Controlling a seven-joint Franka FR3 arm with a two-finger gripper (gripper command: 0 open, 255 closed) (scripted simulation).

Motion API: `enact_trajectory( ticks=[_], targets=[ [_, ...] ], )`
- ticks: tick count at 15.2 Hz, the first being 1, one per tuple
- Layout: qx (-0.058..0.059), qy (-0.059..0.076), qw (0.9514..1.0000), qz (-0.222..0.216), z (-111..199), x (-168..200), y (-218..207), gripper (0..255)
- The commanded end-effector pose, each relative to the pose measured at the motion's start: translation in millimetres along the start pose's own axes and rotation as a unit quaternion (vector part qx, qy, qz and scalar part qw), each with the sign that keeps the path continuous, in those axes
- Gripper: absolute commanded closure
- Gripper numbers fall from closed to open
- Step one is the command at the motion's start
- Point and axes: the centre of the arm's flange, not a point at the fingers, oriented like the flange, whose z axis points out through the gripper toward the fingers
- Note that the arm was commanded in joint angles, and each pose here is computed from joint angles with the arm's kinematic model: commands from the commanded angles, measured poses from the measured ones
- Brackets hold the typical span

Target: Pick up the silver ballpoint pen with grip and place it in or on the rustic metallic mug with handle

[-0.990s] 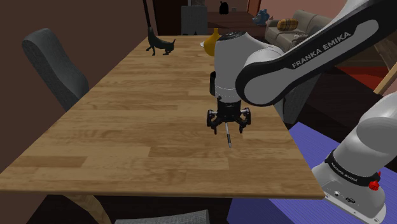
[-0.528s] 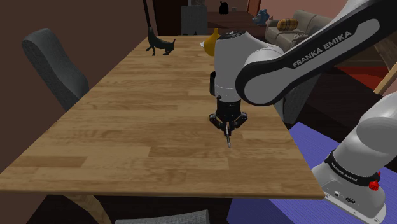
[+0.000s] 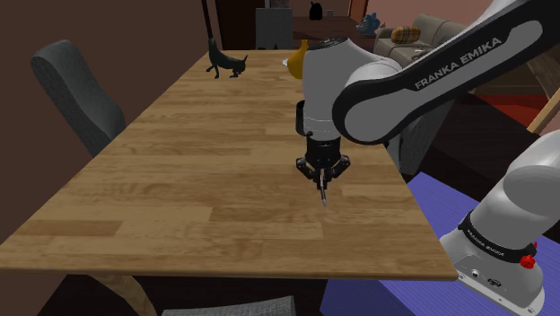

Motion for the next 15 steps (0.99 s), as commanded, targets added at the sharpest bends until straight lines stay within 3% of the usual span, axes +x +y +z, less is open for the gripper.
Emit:
enact_trajectory(
  ticks=[1, 15],
  targets=[
    [0.000, 0.000, 1.0000, 0.000, -10.3, -0.7, 1.1, 255],
    [0.000, 0.000, 1.0000, 0.000, -84.0, -0.8, 6.9, 255]
  ],
)
